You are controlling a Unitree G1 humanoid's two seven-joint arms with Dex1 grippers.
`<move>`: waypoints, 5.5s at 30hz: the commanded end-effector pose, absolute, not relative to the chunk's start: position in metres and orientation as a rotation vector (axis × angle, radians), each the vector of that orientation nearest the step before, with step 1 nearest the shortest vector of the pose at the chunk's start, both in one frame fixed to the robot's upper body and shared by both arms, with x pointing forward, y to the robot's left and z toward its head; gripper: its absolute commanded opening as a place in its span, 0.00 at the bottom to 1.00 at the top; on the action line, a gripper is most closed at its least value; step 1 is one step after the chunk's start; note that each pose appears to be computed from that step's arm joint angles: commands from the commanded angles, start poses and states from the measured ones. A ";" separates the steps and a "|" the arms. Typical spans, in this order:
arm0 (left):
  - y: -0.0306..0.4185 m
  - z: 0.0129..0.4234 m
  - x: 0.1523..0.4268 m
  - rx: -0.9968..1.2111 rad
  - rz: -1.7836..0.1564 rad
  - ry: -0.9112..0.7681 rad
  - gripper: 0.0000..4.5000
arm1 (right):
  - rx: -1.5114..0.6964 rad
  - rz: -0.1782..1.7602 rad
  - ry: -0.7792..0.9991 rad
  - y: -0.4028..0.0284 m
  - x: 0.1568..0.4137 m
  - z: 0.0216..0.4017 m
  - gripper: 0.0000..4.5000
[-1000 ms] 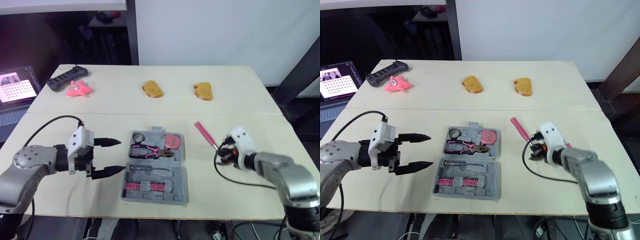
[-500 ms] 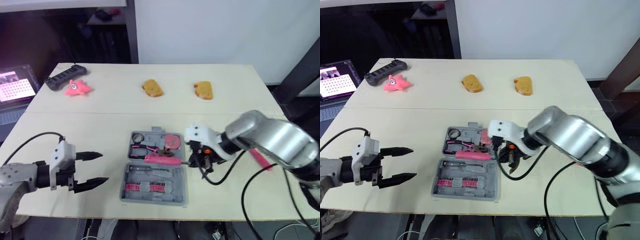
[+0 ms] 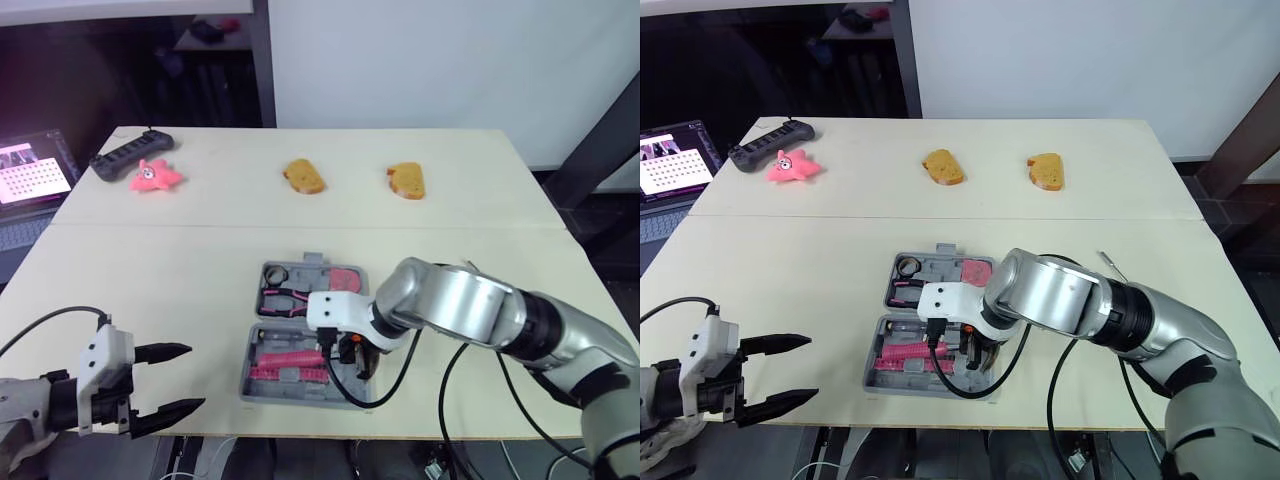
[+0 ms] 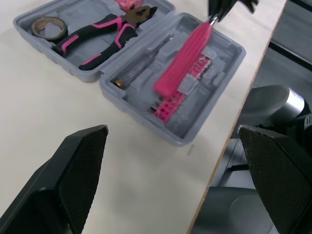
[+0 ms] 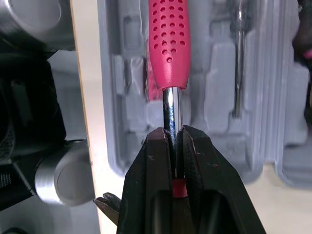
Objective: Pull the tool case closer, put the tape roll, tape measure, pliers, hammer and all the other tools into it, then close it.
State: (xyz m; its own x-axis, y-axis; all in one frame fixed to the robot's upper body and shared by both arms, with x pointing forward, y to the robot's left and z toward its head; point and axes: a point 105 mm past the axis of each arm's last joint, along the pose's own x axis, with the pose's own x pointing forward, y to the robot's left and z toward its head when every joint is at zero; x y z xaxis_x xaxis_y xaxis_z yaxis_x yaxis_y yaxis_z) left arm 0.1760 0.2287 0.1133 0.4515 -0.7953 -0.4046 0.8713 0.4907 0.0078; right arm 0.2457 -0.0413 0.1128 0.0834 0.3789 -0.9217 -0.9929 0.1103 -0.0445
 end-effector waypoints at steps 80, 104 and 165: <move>0.239 0.117 0.183 0.318 -1.027 0.374 1.00 | -0.720 1.334 0.756 -0.004 0.248 0.142 0.39; 0.236 0.119 0.191 0.329 -1.051 0.354 1.00 | -0.565 1.474 0.403 -0.005 0.261 0.063 0.00; 0.306 0.113 0.247 0.243 -0.879 0.292 0.81 | -0.220 0.690 0.175 -0.281 0.230 0.129 0.74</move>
